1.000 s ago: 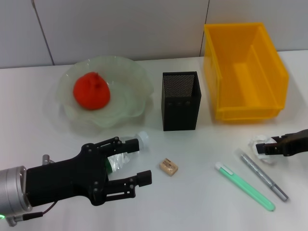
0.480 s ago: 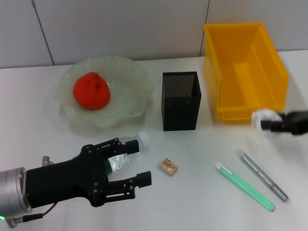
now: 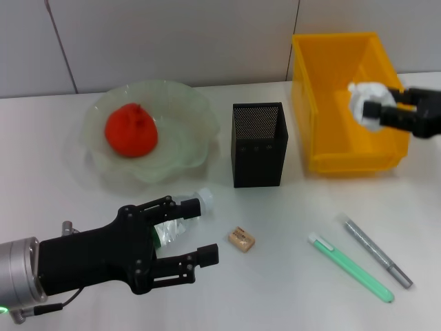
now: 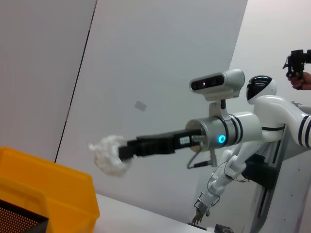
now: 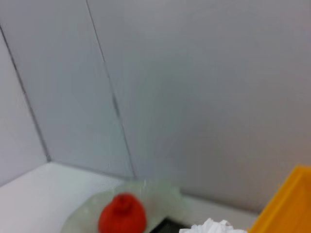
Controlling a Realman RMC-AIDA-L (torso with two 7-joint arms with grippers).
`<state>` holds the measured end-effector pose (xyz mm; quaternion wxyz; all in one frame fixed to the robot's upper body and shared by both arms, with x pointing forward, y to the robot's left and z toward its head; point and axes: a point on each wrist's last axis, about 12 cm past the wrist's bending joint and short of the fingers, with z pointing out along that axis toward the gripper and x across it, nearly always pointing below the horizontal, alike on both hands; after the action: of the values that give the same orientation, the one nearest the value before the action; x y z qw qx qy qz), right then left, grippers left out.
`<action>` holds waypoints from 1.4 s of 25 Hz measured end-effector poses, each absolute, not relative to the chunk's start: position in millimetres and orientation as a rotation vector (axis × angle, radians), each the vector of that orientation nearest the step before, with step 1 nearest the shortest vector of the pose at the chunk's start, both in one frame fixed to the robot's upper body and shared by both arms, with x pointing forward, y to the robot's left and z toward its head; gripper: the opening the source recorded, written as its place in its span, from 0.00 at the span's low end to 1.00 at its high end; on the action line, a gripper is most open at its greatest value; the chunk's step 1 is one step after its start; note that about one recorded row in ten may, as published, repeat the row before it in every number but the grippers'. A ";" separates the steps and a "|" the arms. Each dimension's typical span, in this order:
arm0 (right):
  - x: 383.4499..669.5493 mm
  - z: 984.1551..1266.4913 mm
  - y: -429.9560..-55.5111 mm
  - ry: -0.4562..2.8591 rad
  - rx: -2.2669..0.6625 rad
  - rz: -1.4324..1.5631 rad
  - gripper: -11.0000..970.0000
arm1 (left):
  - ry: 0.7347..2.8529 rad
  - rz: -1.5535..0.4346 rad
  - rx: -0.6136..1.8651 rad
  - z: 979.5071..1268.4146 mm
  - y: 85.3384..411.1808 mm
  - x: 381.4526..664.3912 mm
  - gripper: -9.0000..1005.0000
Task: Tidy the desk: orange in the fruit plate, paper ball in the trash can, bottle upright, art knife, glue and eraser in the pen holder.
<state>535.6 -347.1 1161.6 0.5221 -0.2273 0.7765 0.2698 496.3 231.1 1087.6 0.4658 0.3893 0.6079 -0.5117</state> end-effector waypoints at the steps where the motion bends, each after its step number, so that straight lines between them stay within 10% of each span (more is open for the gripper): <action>1: 542.4 1162.0 -346.8 1.827 -0.539 0.615 0.56 | 1.491 -1.255 0.958 1087.6 231.1 496.3 0.80; 35: 616.9 1132.7 -333.7 1.821 -0.357 0.346 0.59 | 1.462 -1.239 0.964 1090.1 230.7 498.2 0.80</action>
<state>616.9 -333.7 1132.7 0.5866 -0.1530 0.7813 0.1483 498.2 230.7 1090.1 0.4780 0.3949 0.5985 -0.5073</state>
